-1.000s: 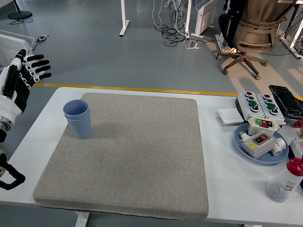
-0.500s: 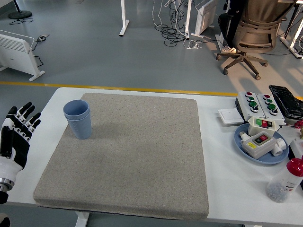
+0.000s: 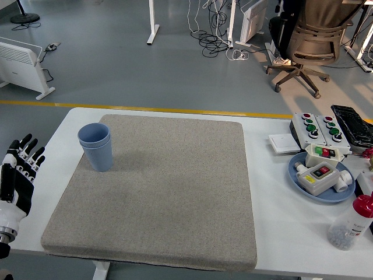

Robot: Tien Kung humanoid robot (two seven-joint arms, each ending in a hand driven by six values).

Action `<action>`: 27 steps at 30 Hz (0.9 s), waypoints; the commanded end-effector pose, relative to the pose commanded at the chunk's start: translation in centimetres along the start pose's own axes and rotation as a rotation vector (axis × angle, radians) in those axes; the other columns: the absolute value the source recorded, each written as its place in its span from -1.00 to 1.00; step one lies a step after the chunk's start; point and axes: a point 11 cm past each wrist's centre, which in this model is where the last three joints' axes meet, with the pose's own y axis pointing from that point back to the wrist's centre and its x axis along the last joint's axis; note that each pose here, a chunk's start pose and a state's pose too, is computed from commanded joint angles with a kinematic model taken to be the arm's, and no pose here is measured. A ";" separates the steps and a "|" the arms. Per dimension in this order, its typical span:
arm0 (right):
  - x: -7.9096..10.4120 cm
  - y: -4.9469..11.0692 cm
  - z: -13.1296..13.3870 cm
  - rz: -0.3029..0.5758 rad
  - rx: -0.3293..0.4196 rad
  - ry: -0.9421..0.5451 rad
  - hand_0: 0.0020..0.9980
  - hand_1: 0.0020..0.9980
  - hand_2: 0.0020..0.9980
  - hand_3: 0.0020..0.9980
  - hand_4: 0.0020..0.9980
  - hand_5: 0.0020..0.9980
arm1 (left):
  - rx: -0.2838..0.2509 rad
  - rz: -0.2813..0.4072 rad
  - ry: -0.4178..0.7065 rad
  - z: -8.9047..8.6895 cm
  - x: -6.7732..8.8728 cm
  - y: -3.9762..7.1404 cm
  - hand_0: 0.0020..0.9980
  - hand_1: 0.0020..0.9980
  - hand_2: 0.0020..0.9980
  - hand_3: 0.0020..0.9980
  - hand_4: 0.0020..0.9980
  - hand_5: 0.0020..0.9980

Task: Push cup pick cup insert cup

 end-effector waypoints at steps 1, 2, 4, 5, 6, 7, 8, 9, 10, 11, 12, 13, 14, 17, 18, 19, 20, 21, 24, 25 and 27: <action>0.0 0.0 -0.1 0.000 0.001 0.000 0.33 0.21 0.23 0.13 -0.80 -0.10 | -0.002 0.000 -0.001 0.1 0.0 -0.1 0.94 0.89 1.00 0.89 0.20 1.00; 0.0 0.0 -0.2 0.000 0.004 -0.002 0.33 0.21 0.23 0.13 -0.80 -0.10 | -0.004 0.003 -0.001 0.1 0.0 -0.1 0.94 0.89 1.00 0.89 0.20 1.00; 0.0 0.1 -0.4 0.000 0.007 -0.006 0.33 0.21 0.23 0.13 -0.80 -0.10 | -0.007 0.008 -0.003 0.2 0.2 -0.2 0.95 0.89 1.00 0.90 0.20 1.00; 0.0 0.1 -0.5 0.000 0.008 -0.007 0.33 0.21 0.23 0.13 -0.80 -0.10 | -0.007 0.010 -0.004 0.2 0.2 -0.3 0.95 0.89 1.00 0.90 0.20 1.00; 0.1 0.1 -0.6 0.000 0.010 -0.010 0.33 0.21 0.23 0.13 -0.80 -0.10 | -0.008 0.013 -0.005 0.3 0.3 -0.3 0.95 0.89 1.00 0.90 0.20 1.00; 0.1 0.1 -0.6 0.000 0.011 -0.012 0.33 0.21 0.23 0.13 -0.80 -0.10 | -0.009 0.016 -0.006 0.3 0.4 -0.3 0.95 0.89 1.00 0.90 0.20 1.00; 0.1 0.1 -0.7 0.001 0.013 -0.015 0.33 0.21 0.23 0.13 -0.80 -0.10 | -0.010 0.023 -0.007 0.3 0.6 -0.3 0.95 0.89 1.00 0.90 0.20 1.00; 0.2 0.1 -0.8 0.001 0.014 -0.016 0.33 0.21 0.23 0.13 -0.80 -0.10 | -0.010 0.026 -0.008 0.3 0.7 -0.4 0.95 0.89 1.00 0.90 0.19 1.00; 0.2 0.1 -0.8 0.001 0.015 -0.019 0.33 0.21 0.23 0.13 -0.80 -0.10 | -0.009 0.030 -0.010 0.3 0.8 -0.4 0.95 0.89 1.00 0.90 0.19 1.00; 0.2 0.1 -0.9 0.001 0.016 -0.020 0.33 0.21 0.23 0.13 -0.80 -0.10 | -0.008 0.033 -0.011 0.3 0.9 -0.4 0.95 0.89 1.00 0.90 0.19 1.00; 0.2 0.1 -0.9 0.001 0.017 -0.022 0.33 0.21 0.23 0.13 -0.80 -0.10 | -0.008 0.038 -0.010 0.3 1.0 -0.4 0.95 0.89 1.00 0.90 0.19 1.00; 0.2 0.1 -1.0 0.001 0.018 -0.023 0.33 0.21 0.23 0.13 -0.80 -0.10 | -0.008 0.041 -0.010 0.3 1.0 -0.4 0.95 0.89 1.00 0.90 0.19 1.00; 0.2 0.1 -1.0 0.001 0.019 -0.024 0.33 0.21 0.23 0.13 -0.80 -0.10 | -0.009 0.046 -0.009 0.3 1.1 -0.4 0.95 0.89 1.00 0.90 0.19 1.00; 0.3 0.1 -1.3 0.003 0.024 -0.020 0.33 0.21 0.23 0.13 -0.80 -0.10 | -0.014 0.063 -0.008 0.3 1.5 -0.4 0.95 0.89 1.00 0.91 0.19 1.00; 0.3 0.1 -1.3 0.003 0.024 -0.020 0.33 0.21 0.23 0.13 -0.80 -0.10 | -0.015 0.065 -0.008 0.4 1.6 -0.4 0.95 0.89 1.00 0.91 0.19 1.00; 0.3 0.1 -1.3 0.003 0.024 -0.020 0.33 0.21 0.23 0.13 -0.80 -0.10 | -0.016 0.065 -0.009 0.4 1.6 -0.4 0.95 0.89 1.00 0.91 0.19 1.00; 0.3 0.1 -1.3 0.003 0.024 -0.020 0.33 0.21 0.23 0.13 -0.80 -0.10 | -0.019 0.067 -0.009 0.5 1.7 -0.4 0.95 0.89 1.00 0.91 0.19 1.00; 0.3 0.1 -1.3 0.003 0.024 -0.021 0.33 0.21 0.23 0.13 -0.80 -0.10 | -0.022 0.068 -0.009 0.5 1.8 -0.5 0.95 0.90 1.00 0.93 0.19 1.00; 0.3 0.2 -1.5 0.003 0.027 -0.024 0.33 0.21 0.23 0.13 -0.80 -0.10 | -0.021 0.070 -0.009 0.6 1.8 -0.6 0.95 0.90 1.00 0.93 0.19 1.00; 0.3 0.2 -1.6 0.003 0.028 -0.025 0.33 0.21 0.23 0.13 -0.80 -0.10 | -0.020 0.069 -0.010 0.5 1.8 -0.6 0.95 0.90 1.00 0.93 0.19 1.00; 0.3 0.2 -1.7 0.002 0.031 -0.026 0.33 0.20 0.23 0.13 -0.80 -0.10 | -0.020 0.071 -0.008 0.5 1.8 -0.6 0.97 0.91 1.00 0.95 0.20 1.00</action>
